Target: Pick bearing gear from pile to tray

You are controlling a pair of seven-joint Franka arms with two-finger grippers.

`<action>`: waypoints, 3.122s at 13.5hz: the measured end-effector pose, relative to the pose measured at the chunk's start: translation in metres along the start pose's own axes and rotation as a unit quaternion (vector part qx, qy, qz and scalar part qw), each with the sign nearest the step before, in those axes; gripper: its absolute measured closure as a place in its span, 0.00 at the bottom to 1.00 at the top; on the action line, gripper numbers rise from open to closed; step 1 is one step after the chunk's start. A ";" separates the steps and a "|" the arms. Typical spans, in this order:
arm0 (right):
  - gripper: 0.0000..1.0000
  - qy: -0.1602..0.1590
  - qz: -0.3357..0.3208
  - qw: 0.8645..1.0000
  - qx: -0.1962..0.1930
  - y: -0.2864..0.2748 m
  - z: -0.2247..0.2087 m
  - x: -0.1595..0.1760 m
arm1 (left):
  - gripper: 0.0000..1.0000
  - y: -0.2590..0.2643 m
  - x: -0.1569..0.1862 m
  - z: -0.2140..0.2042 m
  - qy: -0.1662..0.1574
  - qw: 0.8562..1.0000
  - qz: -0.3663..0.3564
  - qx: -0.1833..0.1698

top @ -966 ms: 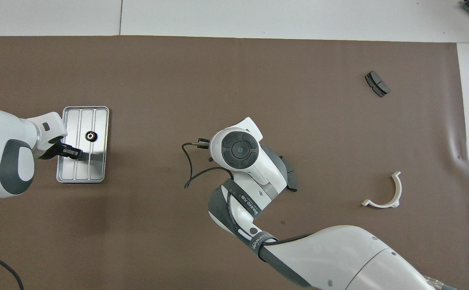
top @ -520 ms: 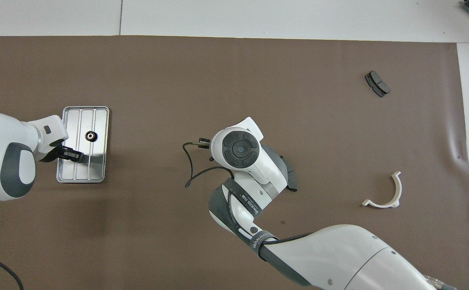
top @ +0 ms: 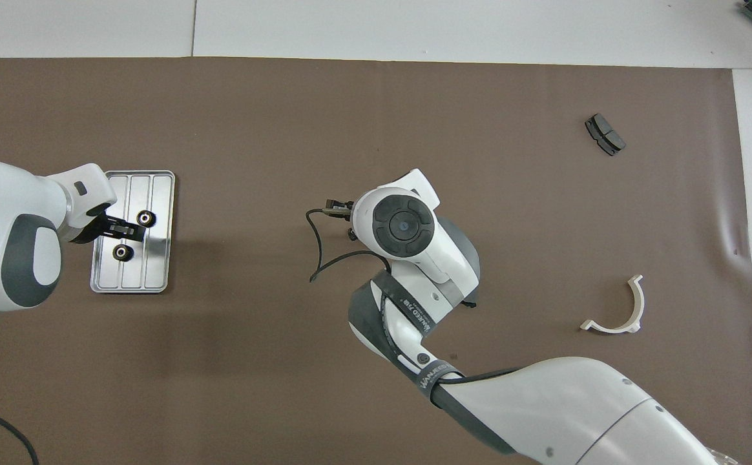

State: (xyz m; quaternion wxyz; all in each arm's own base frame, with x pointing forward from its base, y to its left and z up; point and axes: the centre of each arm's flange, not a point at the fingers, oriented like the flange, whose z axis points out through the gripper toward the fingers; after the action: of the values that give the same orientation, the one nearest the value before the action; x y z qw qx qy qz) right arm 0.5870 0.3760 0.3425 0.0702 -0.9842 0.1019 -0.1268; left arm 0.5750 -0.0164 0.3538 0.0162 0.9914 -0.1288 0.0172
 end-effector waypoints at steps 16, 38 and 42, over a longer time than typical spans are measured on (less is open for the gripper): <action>0.00 0.022 -0.030 0.995 -0.096 0.197 -0.205 0.125 | 0.51 0.303 0.055 0.022 0.067 0.979 -0.190 -0.044; 0.00 -0.114 -0.051 0.988 -0.094 0.335 -0.342 0.112 | 0.55 0.366 0.050 0.066 0.051 0.980 -0.185 -0.045; 0.00 -0.115 -0.055 0.987 -0.094 0.334 -0.341 0.111 | 0.57 0.370 0.048 0.068 0.051 0.980 -0.187 -0.046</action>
State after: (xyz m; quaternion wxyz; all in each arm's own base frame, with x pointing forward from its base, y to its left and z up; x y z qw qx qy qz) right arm 0.5412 -0.0099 0.6403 -0.0180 -0.9985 0.0506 -0.0059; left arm 0.5286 -0.3887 0.2978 0.0709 0.9940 0.0593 0.0589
